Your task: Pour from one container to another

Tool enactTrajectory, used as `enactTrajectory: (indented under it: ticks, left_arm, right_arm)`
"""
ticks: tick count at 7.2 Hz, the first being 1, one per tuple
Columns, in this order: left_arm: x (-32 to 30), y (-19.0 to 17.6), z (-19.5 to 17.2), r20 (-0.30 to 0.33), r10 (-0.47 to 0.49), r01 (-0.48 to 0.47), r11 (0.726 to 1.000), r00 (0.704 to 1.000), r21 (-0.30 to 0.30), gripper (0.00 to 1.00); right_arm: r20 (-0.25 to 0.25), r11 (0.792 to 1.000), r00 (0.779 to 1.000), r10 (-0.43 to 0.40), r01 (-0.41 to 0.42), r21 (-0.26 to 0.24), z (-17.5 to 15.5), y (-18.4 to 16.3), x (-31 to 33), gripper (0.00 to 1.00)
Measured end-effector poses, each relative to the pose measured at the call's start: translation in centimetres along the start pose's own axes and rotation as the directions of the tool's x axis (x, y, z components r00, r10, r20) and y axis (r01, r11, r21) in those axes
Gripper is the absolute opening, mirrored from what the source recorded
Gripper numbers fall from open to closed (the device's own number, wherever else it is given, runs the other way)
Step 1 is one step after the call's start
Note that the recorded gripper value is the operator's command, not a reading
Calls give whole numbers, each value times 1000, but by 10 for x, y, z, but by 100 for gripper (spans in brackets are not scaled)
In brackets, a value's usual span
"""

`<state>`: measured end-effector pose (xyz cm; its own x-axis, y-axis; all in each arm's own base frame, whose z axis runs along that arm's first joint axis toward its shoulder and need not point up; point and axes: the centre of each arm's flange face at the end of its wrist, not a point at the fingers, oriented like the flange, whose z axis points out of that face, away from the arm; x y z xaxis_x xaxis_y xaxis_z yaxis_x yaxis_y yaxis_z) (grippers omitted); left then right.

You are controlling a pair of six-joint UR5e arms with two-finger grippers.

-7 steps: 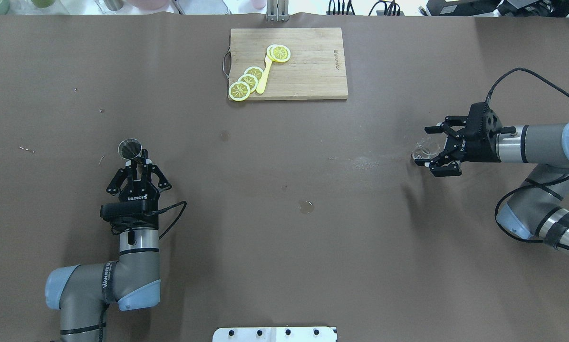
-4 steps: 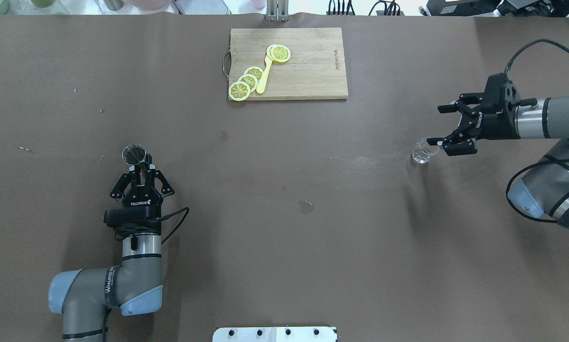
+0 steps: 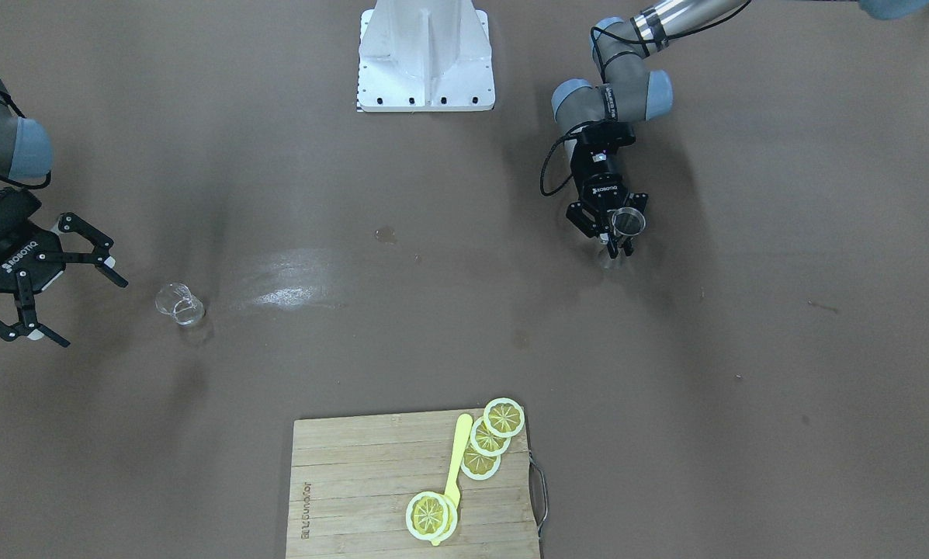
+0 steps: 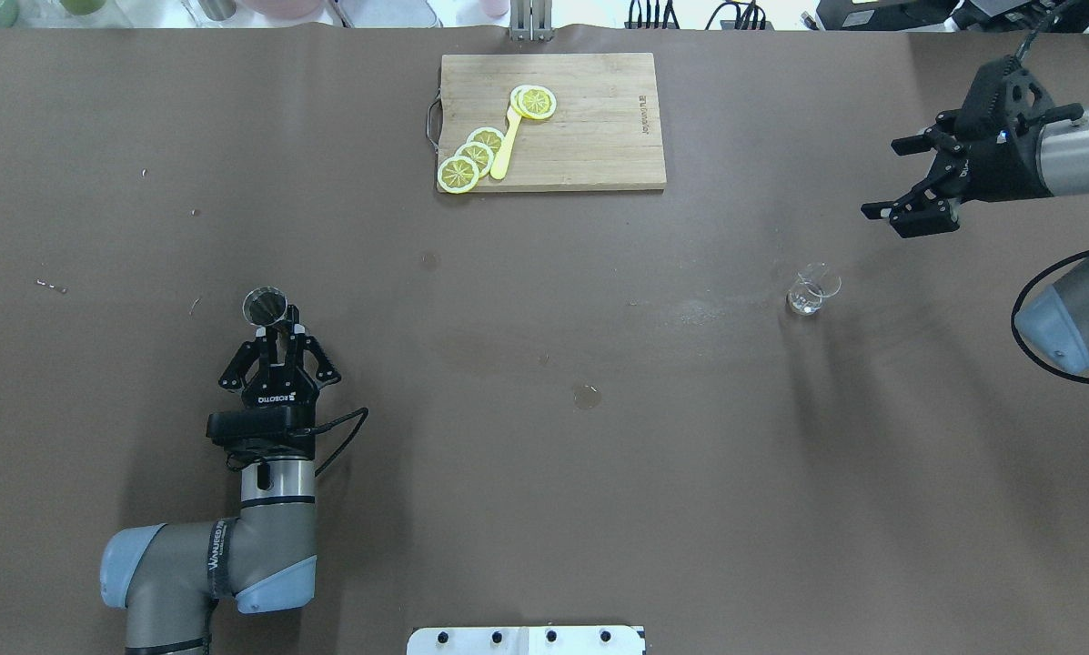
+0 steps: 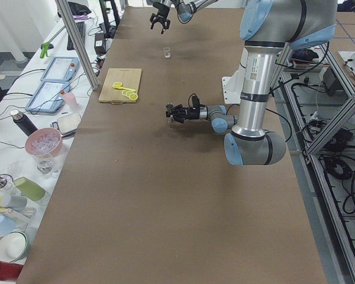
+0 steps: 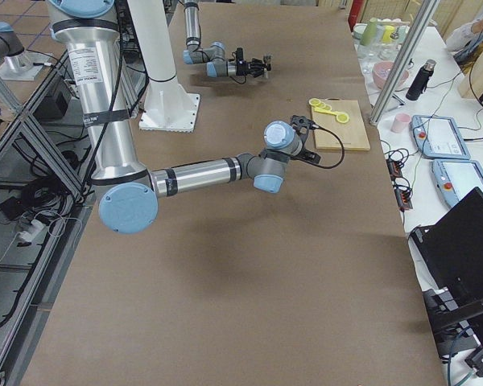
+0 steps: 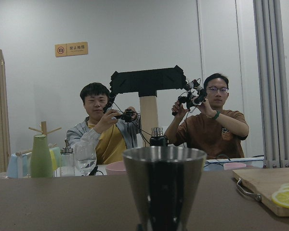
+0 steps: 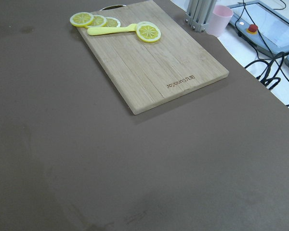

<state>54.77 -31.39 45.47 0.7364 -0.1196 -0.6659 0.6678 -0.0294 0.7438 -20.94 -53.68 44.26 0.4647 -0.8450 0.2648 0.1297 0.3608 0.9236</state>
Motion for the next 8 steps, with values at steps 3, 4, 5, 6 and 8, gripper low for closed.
enactTrajectory:
  ticks: [3,4,5,6,8]
  left_arm:
    - [0,3,-1,-2,12,-12,1000,1000,9,14]
    - [0,3,-1,-2,14,-14,1000,1000,9,20]
    - [0,3,-1,-1,15,-15,1000,1000,9,37]
    - [0,5,-1,-2,18,-18,1000,1000,9,39]
    - [-1,6,-1,-1,22,-22,1000,1000,9,43]
  right_arm:
    - [-96,973,986,133,-148,-178,-18,-1,18,100]
    - [-132,947,974,185,-212,-240,-23,7,28,100]
    - [-175,911,955,239,-283,-301,-30,19,40,100]
    - [-226,866,930,291,-357,-351,-39,36,54,100]
    - [-330,772,863,382,-494,-400,-69,83,84,100]
